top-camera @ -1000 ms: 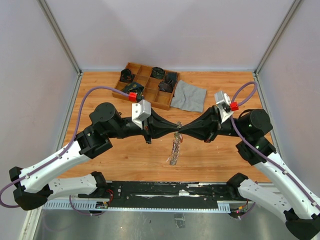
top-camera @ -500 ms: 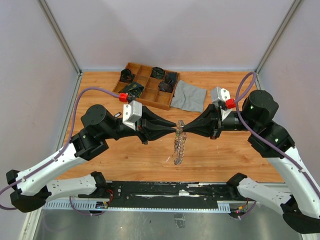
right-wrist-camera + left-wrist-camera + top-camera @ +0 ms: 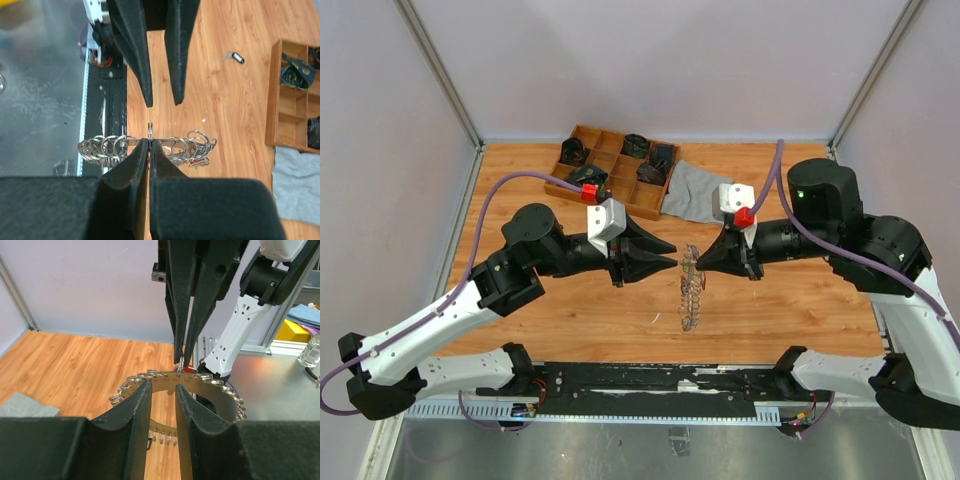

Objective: Put the keys on the keyring

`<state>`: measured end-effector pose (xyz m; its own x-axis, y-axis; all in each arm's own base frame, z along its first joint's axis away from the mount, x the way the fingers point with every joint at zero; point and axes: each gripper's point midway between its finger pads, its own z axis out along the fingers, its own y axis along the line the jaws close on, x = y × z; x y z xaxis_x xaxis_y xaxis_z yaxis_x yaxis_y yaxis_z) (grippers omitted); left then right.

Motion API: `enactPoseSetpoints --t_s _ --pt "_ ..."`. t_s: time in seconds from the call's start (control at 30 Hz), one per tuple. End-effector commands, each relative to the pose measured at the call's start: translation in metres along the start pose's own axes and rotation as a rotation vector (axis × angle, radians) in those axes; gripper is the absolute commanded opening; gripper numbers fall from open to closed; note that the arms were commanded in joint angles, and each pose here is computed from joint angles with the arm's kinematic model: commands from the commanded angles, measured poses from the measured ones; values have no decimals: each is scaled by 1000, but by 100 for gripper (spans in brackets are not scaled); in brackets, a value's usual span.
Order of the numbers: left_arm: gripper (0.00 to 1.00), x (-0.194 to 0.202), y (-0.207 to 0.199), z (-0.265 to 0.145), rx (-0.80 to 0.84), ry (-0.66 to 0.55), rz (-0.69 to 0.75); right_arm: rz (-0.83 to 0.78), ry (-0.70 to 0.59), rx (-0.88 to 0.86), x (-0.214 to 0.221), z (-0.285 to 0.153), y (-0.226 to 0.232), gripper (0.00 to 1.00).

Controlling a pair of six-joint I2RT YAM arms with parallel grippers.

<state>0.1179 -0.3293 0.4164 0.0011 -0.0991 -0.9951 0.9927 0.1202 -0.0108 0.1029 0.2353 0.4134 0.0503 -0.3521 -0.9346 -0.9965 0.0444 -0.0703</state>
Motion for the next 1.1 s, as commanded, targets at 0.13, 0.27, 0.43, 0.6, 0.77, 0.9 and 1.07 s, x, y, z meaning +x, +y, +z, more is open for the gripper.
enactPoseSetpoints --t_s 0.13,0.27,0.43,0.6,0.77,0.9,1.07 --pt "35 -4 1 1 -4 5 10 -93 279 65 27 -2 -3 1" --pt "39 -1 1 1 1 17 12 -109 283 61 24 2 -4 1" --pt "41 0 -2 0 17 24 25 -114 269 46 20 7 -3 1" --pt "42 4 -5 4 50 39 30 -124 253 46 13 9 -5 1" --pt "44 6 -3 6 47 43 32 -130 232 30 8 10 -1 1" --pt "45 3 -3 7 49 33 36 -129 232 19 9 14 -1 1" --pt "39 5 -5 11 69 38 34 -129 222 14 7 16 1 1"
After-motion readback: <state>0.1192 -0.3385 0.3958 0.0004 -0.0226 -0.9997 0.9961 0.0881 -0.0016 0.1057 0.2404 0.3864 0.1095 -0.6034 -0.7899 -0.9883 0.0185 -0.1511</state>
